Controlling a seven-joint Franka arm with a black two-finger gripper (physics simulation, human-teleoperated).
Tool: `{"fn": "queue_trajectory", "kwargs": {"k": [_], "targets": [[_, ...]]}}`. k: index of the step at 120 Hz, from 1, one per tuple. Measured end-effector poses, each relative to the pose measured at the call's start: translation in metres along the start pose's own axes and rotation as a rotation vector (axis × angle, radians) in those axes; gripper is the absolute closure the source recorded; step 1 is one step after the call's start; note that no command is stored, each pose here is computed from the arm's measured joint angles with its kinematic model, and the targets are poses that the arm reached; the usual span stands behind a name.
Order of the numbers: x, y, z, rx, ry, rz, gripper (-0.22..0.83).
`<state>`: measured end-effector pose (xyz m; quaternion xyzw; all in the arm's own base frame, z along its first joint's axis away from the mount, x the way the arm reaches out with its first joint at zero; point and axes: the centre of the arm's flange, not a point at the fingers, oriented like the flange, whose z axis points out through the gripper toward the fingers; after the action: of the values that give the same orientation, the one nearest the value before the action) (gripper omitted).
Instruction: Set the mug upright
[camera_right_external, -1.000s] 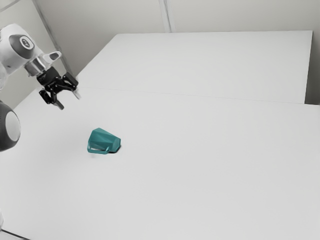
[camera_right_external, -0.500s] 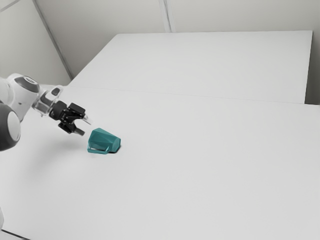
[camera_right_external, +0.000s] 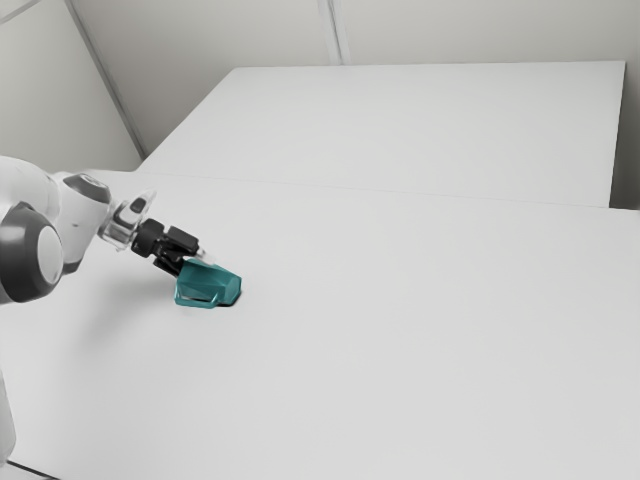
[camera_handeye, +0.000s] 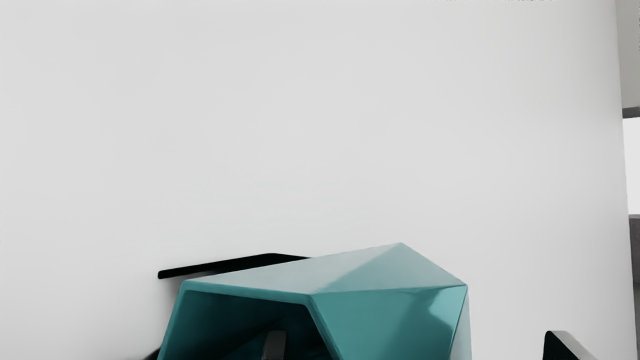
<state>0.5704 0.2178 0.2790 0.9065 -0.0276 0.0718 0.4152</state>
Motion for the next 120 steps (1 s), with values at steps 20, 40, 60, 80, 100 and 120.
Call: {"fn": "queue_trajectory", "kwargs": {"k": [20,40,60,80,100,120], "targets": [[0.001,0.001,-0.005,0.005,0.019,0.045,0.34],[0.001,0.001,-0.005,0.008,0.022,0.068,0.56],[0.0,0.0,-0.005,0.013,0.027,0.082,0.66],[0.008,0.019,-0.008,0.008,0.033,0.126,0.72],[0.015,0.043,-0.008,-0.007,0.021,0.166,0.75],[0.036,0.081,-0.008,0.049,-0.05,0.25,0.76]]}}
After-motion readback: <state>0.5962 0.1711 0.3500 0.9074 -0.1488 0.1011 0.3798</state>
